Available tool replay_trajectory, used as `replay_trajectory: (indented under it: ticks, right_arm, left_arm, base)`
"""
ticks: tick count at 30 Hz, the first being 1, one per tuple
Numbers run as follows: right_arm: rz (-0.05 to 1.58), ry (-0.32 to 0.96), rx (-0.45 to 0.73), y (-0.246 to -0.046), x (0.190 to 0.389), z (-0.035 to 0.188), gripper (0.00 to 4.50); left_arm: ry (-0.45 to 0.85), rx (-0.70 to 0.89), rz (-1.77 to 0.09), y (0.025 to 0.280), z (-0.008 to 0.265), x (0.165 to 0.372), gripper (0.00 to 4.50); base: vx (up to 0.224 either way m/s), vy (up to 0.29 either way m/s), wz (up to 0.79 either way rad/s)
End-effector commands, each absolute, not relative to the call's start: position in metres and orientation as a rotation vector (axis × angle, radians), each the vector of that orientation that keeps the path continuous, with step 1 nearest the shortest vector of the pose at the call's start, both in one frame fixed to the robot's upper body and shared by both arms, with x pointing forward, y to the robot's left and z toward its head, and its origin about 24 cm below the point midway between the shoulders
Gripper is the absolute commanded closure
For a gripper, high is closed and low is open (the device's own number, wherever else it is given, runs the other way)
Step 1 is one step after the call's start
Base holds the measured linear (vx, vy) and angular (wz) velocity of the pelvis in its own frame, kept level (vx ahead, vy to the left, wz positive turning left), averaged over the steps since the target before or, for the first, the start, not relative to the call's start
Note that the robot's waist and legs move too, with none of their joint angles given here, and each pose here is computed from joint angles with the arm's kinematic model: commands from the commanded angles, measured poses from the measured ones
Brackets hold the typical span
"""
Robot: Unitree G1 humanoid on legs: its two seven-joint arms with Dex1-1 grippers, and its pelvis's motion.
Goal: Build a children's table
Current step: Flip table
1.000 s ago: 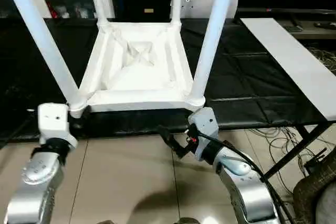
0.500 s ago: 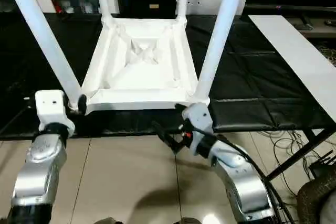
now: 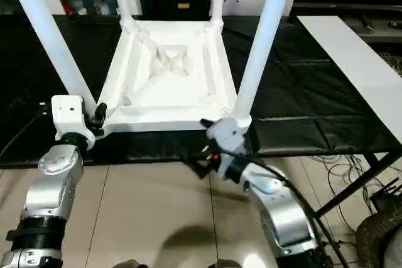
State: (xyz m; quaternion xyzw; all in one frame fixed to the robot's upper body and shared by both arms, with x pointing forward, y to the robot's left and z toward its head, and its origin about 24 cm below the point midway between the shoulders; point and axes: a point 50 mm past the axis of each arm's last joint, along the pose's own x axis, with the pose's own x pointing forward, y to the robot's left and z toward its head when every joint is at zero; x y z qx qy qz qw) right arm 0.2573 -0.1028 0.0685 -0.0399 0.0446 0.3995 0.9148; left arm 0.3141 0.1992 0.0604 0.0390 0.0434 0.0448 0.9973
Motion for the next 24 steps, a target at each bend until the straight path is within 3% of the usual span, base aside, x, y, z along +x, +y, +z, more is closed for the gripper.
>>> replay_trajectory:
  ticks: [1, 11, 16, 24]
  right_arm:
    - [0.834, 0.082, -0.099, -0.102, 0.259, 0.07, 0.0]
    - [0.93, 0.093, -0.074, -0.094, 0.256, 0.069, 0.0]
    - [0.875, 0.127, -0.034, -0.094, 0.264, 0.068, 0.0]
    - [0.729, 0.162, 0.077, -0.088, 0.284, 0.069, 0.0]
  left_arm:
    - [0.076, 0.07, 0.07, 0.196, 0.062, 0.317, 2.21]
    - [0.094, -0.021, 0.091, 0.194, 0.057, 0.314, 2.46]
    - [0.211, -0.381, 0.117, 0.184, 0.044, 0.309, 2.47]
    - [0.324, -0.722, 0.016, 0.155, 0.041, 0.301, 2.47]
  base:
    - [0.0, 0.0, 0.0]
    - [0.0, 0.0, 0.0]
    - [0.0, 0.0, 0.0]
    - [0.0, 0.0, 0.0]
